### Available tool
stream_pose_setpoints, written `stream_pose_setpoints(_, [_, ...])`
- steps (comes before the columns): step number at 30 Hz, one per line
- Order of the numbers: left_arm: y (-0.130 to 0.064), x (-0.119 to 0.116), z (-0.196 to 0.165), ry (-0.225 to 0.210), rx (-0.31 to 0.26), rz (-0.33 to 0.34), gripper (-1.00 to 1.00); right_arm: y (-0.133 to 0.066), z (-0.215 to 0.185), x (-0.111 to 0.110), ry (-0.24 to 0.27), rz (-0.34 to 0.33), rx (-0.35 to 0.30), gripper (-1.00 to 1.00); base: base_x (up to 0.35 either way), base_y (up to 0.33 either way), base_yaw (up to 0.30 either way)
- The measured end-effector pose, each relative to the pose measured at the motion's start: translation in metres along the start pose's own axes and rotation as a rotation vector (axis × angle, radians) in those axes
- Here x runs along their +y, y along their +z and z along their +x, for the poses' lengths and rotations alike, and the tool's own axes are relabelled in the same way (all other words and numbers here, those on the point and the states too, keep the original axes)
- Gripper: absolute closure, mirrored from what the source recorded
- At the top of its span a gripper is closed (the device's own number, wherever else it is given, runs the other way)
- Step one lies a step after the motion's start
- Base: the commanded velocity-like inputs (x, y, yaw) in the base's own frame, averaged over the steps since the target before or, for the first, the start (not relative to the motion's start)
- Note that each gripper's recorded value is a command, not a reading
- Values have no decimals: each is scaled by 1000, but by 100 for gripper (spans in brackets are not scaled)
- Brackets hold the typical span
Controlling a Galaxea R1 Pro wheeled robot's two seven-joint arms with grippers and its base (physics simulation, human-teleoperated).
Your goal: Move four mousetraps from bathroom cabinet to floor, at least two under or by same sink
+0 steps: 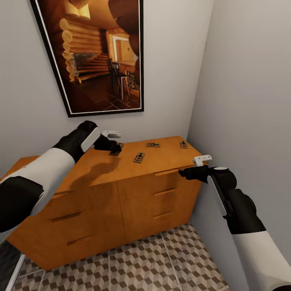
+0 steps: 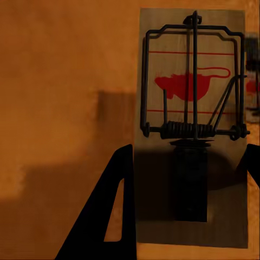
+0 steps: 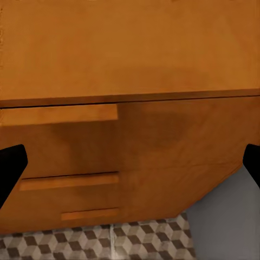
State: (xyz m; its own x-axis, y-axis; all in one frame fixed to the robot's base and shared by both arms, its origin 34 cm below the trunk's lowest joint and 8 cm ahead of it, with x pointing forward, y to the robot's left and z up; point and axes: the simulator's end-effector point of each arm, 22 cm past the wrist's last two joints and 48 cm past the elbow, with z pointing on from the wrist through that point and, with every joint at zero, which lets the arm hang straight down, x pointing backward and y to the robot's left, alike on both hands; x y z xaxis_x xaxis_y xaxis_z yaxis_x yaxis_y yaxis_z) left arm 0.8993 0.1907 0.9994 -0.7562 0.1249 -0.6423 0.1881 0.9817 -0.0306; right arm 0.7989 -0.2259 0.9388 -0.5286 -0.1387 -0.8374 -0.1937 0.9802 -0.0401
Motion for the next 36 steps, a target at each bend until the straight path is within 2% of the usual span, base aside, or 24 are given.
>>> stream_pose_setpoints(4, [2,-29,-1,22,2,34,100,0,0,1,-2,-2,1,-100,0,0,0])
stream_pose_setpoints(7, [3,-62,-2,46,1,75,100,-2,-6,5,-1,-7,0,-100,0,0,0])
stream_pose_setpoints(10, [1,-97,-4,72,-3,117,100,-6,-45,3,-4,6,-44,-100,0,0,0])
stream_pose_setpoints(14, [-9,-133,-14,109,-39,164,100,-19,-104,-17,-8,84,-123,-100,0,0,0])
stream_pose_setpoints(16, [-26,-157,-29,126,-89,216,100,-34,-140,-33,-4,172,-182,-100,0,0,0])
stream_pose_setpoints(18, [-39,-171,-39,132,-124,257,100,-42,-162,-41,7,234,-212,-100,0,0,0])
stream_pose_setpoints(22, [-62,-195,-52,131,-174,340,100,-36,-172,-51,33,353,-181,-100,12,0,0])
stream_pose_setpoints(25, [-75,-206,-59,129,-201,382,100,-26,-176,-58,36,393,-137,-100,181,0,0])
stream_pose_setpoints(27, [-86,-208,-66,121,-225,410,100,-19,-175,-60,35,402,-109,-100,278,0,0])
stream_pose_setpoints(31, [-126,-224,-85,86,-297,532,100,-7,-169,-61,30,407,-56,-100,317,0,0])
stream_pose_setpoints(36, [-164,-236,-97,83,-361,626,100,1,-163,-56,13,405,-27,-100,301,0,0])
